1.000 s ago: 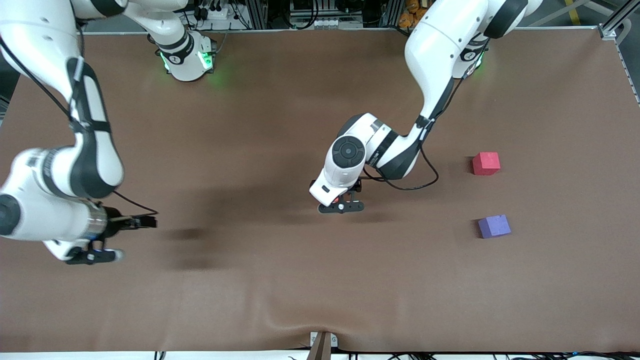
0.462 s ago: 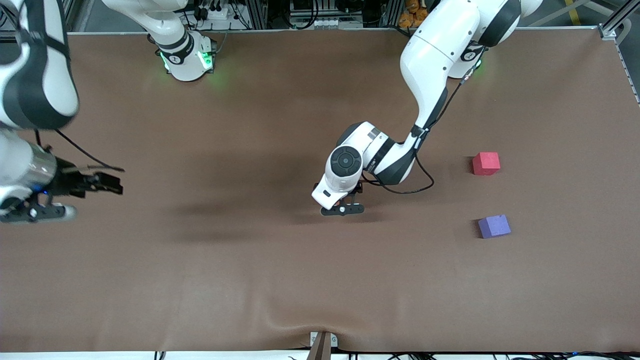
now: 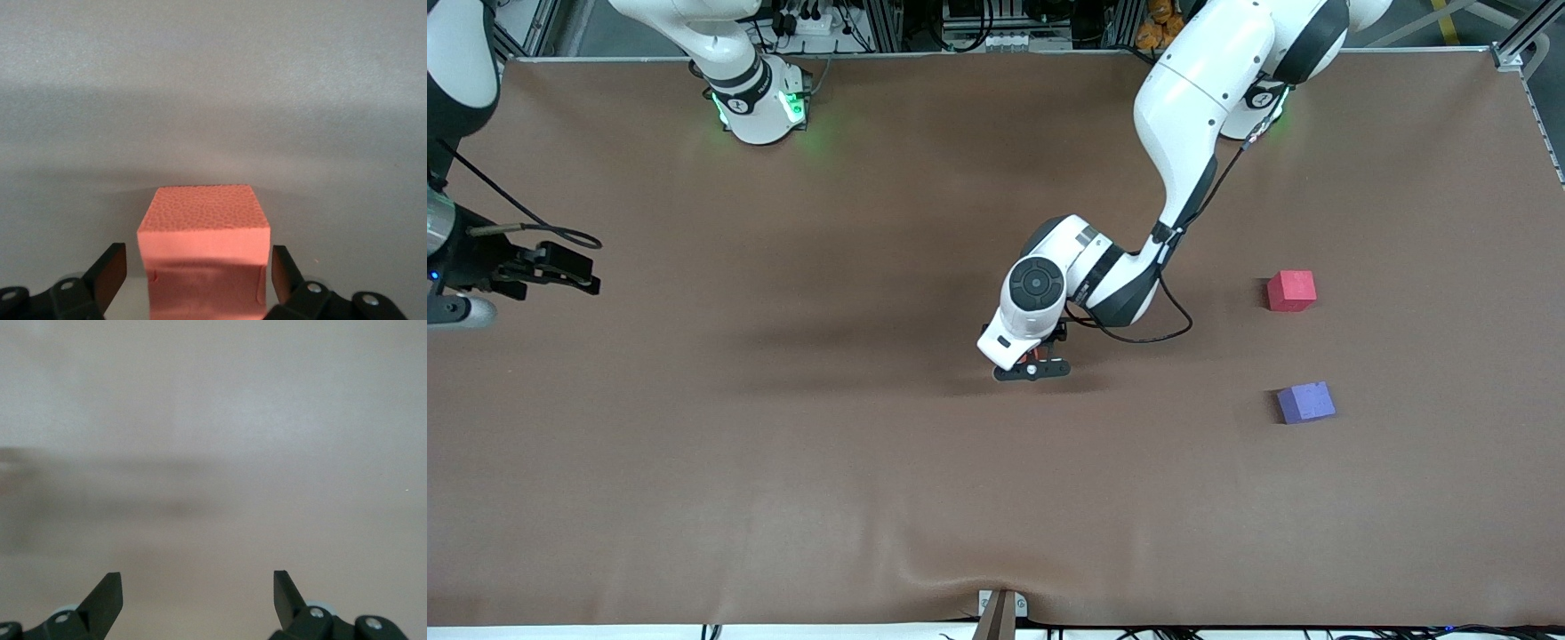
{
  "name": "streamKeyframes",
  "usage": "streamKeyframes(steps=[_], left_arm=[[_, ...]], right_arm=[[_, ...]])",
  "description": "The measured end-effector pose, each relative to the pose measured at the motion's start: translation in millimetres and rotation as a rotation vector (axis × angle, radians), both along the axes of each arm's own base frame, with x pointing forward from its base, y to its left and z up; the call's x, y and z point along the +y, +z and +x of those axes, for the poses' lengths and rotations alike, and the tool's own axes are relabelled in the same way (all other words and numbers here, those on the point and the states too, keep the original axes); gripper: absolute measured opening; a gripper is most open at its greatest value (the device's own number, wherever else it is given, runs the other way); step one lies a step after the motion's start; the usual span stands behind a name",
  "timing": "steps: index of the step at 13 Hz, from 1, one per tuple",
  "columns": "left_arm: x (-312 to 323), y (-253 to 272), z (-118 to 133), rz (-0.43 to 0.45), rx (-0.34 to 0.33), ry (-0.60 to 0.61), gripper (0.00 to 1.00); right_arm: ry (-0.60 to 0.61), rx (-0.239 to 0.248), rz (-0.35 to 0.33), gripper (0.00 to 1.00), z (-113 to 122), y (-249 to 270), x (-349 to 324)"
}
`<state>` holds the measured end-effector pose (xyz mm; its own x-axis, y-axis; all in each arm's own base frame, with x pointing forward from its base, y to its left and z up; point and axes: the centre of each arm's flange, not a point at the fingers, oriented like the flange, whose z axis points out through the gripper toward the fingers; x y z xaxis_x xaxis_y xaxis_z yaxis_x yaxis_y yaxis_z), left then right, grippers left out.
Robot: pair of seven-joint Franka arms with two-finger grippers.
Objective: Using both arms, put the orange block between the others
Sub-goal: 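Grasp the orange cube with the left gripper while the right gripper withdraws, then carry the orange cube with the left gripper between pink and blue cubes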
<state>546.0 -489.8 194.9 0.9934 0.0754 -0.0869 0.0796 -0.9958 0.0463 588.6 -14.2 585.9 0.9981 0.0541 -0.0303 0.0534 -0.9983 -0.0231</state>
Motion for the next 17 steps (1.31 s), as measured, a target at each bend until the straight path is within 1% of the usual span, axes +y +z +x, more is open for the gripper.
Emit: streamKeyframes(steps=[1,3,4,6,7,8,10,12,14,15,17], left_arm=[[-0.1,-0.3,0.3,-0.002,-0.003,0.001,0.85],[-0.4,0.2,0.7,-0.004,-0.005,0.001,0.60],[-0.6,0.8,1.1,-0.005,-0.006,0.001,0.56],[-0.2,6.7,6.0,-0.014,-0.020,0.006,0.56],[5.1,17.3,14.9,-0.019,-0.033,0.018,0.56],[19.1,35.8,28.8,-0.014,-0.038,0.040,0.56],[63.8,90.1,53.5,0.026,-0.003,0.064,0.56],[130.8,152.6,76.3,0.051,0.021,0.045,0.55],[219.1,192.1,93.2,0.045,0.021,-0.003,0.54],[262.1,197.3,94.6,0.045,0.033,-0.027,0.54],[334.3,186.2,85.1,0.046,0.082,-0.074,0.54]], right_arm=[[0.001,-0.009,-0.003,1.00,-4.8,8.6,-0.1],[0.002,-0.024,-0.003,1.00,-15.5,26.0,0.5],[0.003,-0.027,-0.003,1.00,-21.2,33.7,1.1],[0.005,-0.030,-0.003,1.00,-31.8,46.9,1.8],[0.005,-0.028,-0.003,1.00,-36.7,51.8,1.8],[0.004,-0.022,-0.003,1.00,-41.0,55.4,1.3],[-0.013,-0.005,-0.004,1.00,-48.1,59.4,-3.8],[-0.071,0.023,-0.004,1.00,-52.6,58.0,-15.9],[-0.130,0.047,-0.005,1.00,-56.0,55.9,-27.4],[-0.143,0.051,-0.005,1.00,-56.8,55.5,-31.5],[-0.154,0.057,-0.005,1.00,-58.0,55.5,-33.9]])
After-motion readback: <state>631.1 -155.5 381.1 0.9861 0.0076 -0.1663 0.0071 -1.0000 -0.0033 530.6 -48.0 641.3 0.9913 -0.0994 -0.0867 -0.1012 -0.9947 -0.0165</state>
